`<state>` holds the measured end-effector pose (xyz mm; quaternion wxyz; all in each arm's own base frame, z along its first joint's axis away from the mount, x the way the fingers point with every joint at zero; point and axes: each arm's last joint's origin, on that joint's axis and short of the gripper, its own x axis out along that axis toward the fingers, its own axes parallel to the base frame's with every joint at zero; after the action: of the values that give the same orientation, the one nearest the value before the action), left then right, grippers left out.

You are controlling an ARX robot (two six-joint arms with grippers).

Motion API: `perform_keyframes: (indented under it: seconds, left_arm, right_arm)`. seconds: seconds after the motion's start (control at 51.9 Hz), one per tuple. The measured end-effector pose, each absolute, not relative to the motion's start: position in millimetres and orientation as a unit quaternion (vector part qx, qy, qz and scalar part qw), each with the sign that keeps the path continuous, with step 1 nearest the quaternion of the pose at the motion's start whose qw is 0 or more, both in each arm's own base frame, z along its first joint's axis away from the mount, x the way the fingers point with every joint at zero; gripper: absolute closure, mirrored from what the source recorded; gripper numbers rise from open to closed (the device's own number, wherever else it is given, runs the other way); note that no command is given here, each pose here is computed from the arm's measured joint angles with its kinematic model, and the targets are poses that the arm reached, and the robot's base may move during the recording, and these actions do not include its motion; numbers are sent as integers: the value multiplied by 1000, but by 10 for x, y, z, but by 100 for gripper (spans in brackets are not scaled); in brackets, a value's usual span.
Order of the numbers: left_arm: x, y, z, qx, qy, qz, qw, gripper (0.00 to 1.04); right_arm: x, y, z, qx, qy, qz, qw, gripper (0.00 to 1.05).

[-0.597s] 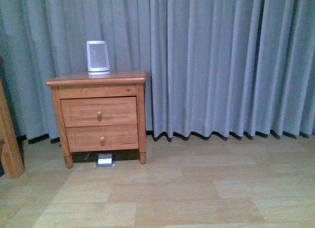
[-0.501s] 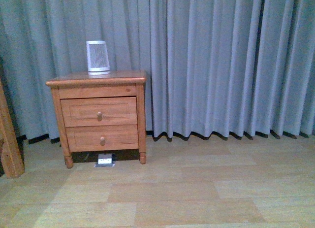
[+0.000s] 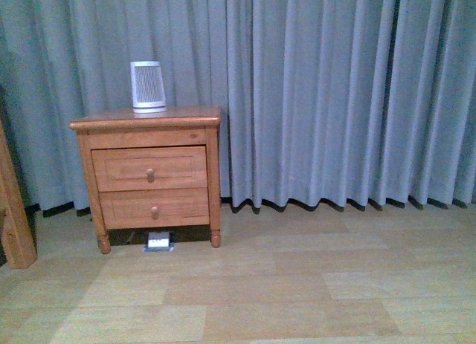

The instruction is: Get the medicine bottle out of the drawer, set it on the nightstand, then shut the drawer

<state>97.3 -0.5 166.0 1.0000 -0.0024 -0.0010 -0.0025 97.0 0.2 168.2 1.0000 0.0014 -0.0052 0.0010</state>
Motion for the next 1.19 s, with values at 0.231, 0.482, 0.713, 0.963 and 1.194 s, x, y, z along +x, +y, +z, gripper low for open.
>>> perform_keyframes:
  seconds: [0.231, 0.482, 0.713, 0.963, 1.194]
  left_arm:
    - [973, -5, 1660, -2, -1, -2, 1000, 7]
    - [973, -5, 1660, -2, -1, -2, 1000, 7]
    - [973, -5, 1660, -2, -1, -2, 1000, 7]
    - [973, -5, 1660, -2, -1, -2, 1000, 7]
    - [973, -5, 1660, -2, -1, -2, 1000, 7]
  right_arm:
    - [970, 2, 1682, 1, -5, 1, 1000, 7]
    - [970, 2, 1682, 1, -5, 1, 1000, 7]
    - [970, 2, 1682, 1, -5, 1, 1000, 7]
    - [970, 2, 1682, 1, -5, 1, 1000, 7]
    - [970, 2, 1682, 1, -5, 1, 1000, 7]
